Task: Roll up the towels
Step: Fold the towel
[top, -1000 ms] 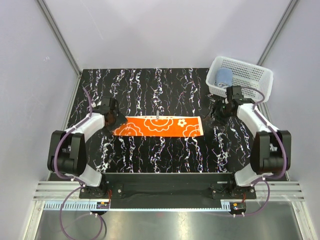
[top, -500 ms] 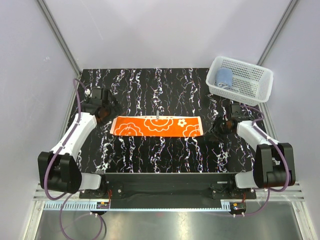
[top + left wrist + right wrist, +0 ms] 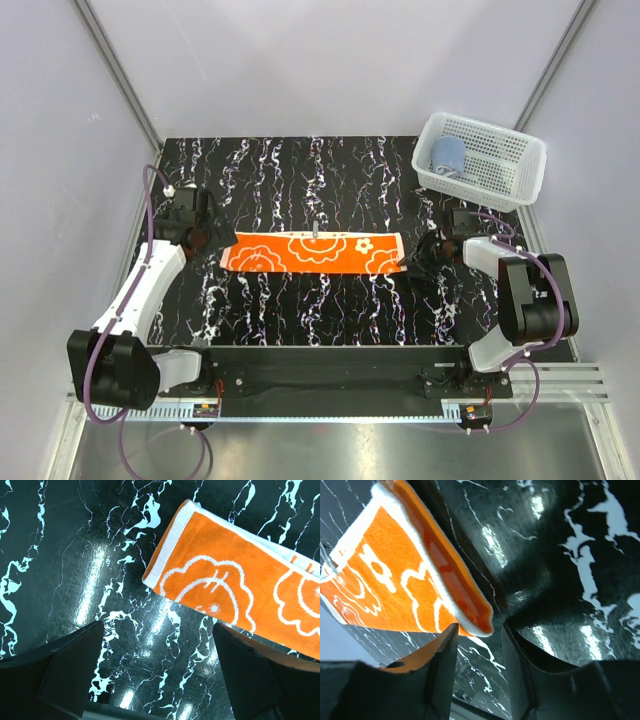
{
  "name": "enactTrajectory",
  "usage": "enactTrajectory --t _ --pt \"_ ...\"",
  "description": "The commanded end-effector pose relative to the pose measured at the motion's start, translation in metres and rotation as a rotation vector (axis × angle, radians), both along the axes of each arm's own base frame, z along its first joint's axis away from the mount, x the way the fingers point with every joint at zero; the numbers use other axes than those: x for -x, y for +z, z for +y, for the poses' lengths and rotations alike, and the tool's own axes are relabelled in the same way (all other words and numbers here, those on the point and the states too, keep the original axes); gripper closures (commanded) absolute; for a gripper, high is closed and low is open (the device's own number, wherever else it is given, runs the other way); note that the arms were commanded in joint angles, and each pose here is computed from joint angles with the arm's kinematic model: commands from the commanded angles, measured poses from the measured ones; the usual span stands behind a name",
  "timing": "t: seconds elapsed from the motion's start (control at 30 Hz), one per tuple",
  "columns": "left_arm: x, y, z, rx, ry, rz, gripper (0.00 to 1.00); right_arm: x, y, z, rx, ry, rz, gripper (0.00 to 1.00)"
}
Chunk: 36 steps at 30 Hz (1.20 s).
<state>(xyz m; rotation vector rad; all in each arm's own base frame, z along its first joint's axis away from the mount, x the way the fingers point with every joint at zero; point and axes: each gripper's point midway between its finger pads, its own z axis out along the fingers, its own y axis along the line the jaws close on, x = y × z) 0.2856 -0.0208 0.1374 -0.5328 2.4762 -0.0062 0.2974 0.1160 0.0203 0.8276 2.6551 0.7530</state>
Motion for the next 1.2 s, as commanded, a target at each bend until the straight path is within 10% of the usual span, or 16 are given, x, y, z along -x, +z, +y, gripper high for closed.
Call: enactTrajectory --t 0.0,0.53,0.87,1.17 --pt "-0.005 0.005 0.005 -0.026 -0.008 -0.027 0.03 -0.009 0.002 0.007 -0.017 0.012 -0.040 0.54" --pt "-0.004 0.005 0.006 -0.027 0.001 -0.035 0.04 -0.006 0.012 -0.024 0.180 0.007 -0.022 0.92" --pt "-0.004 0.005 0.001 -0.001 -0.008 -0.044 0.04 0.002 0.077 -0.092 0.567 -0.023 -0.038 0.98" --pt "-0.004 0.007 -0.004 0.022 -0.024 -0.052 0.04 -0.025 0.133 -0.012 0.613 0.152 -0.182 1.00"
